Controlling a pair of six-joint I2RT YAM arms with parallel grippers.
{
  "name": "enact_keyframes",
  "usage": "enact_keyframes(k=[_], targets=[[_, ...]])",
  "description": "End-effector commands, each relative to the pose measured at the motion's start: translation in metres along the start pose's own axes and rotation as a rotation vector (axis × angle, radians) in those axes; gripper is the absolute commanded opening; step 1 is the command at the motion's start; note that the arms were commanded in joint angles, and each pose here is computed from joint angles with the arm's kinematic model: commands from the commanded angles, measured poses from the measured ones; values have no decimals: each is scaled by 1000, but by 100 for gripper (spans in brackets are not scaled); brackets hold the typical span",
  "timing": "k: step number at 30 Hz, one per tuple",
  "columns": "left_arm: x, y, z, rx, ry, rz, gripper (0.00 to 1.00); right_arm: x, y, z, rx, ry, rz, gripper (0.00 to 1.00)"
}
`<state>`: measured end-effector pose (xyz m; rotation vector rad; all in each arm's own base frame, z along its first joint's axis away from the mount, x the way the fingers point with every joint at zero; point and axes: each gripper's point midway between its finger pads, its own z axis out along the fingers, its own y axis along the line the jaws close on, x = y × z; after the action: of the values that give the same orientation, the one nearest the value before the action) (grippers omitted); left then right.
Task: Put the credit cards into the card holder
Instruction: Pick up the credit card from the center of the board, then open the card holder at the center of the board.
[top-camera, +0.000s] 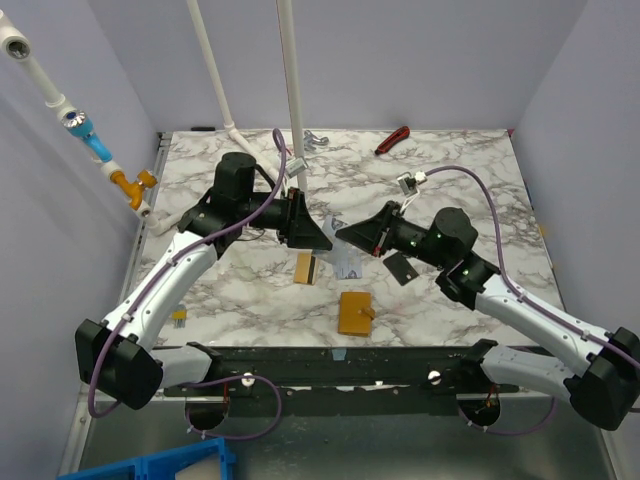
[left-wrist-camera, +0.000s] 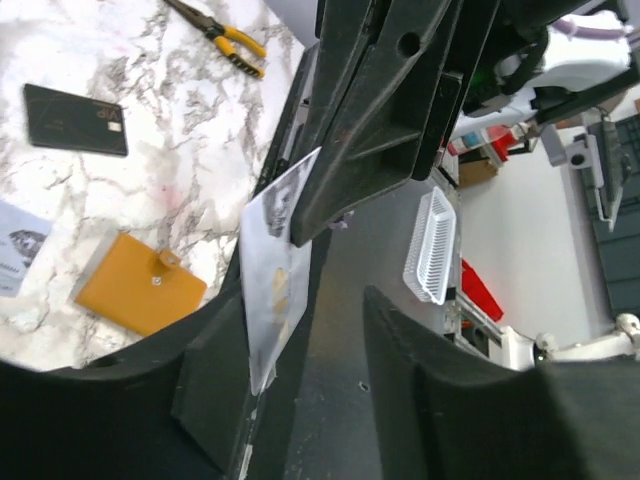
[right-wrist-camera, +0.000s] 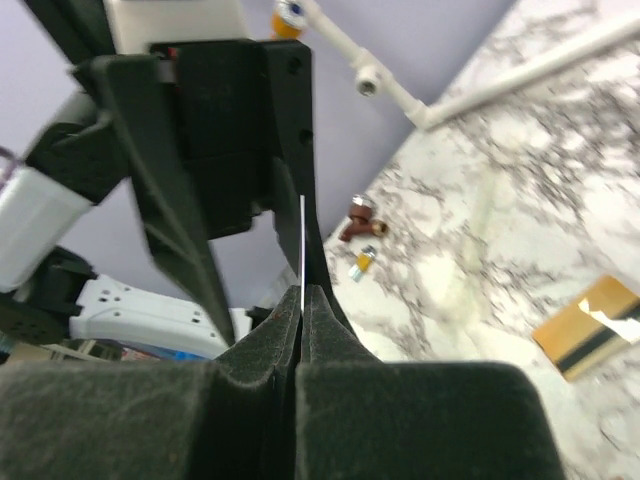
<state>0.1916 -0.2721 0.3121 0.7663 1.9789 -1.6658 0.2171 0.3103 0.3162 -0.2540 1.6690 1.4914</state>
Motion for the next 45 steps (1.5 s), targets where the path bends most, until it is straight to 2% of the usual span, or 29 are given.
enact_keyframes(k=[1, 8, 11, 12, 13, 16, 23, 26, 36, 45], targets=[[2, 18, -1, -104, 9, 28, 53, 25, -49, -7, 223, 111, 1, 1], [34, 60, -5, -251, 65, 6, 73, 91, -117, -47, 517, 327, 93, 1], [55, 76, -5, -296, 125, 15, 81, 124, -144, -72, 643, 415, 148, 1], [61, 79, -3, -302, 151, 32, 87, 134, -150, -79, 672, 439, 166, 1], [70, 82, -1, -314, 188, 43, 88, 141, -155, -86, 696, 456, 178, 1], [89, 88, 8, -334, 266, 101, 87, 153, -162, -100, 744, 482, 199, 1], [105, 93, 27, -357, 343, 212, 84, 156, -162, -117, 786, 486, 200, 1], [111, 102, 31, -379, 376, 216, 83, 160, -165, -126, 818, 499, 200, 1], [108, 103, 33, -398, 381, 234, 80, 161, -170, -149, 939, 548, 191, 1], [112, 108, 37, -429, 403, 287, 78, 164, -169, -150, 954, 570, 221, 1]])
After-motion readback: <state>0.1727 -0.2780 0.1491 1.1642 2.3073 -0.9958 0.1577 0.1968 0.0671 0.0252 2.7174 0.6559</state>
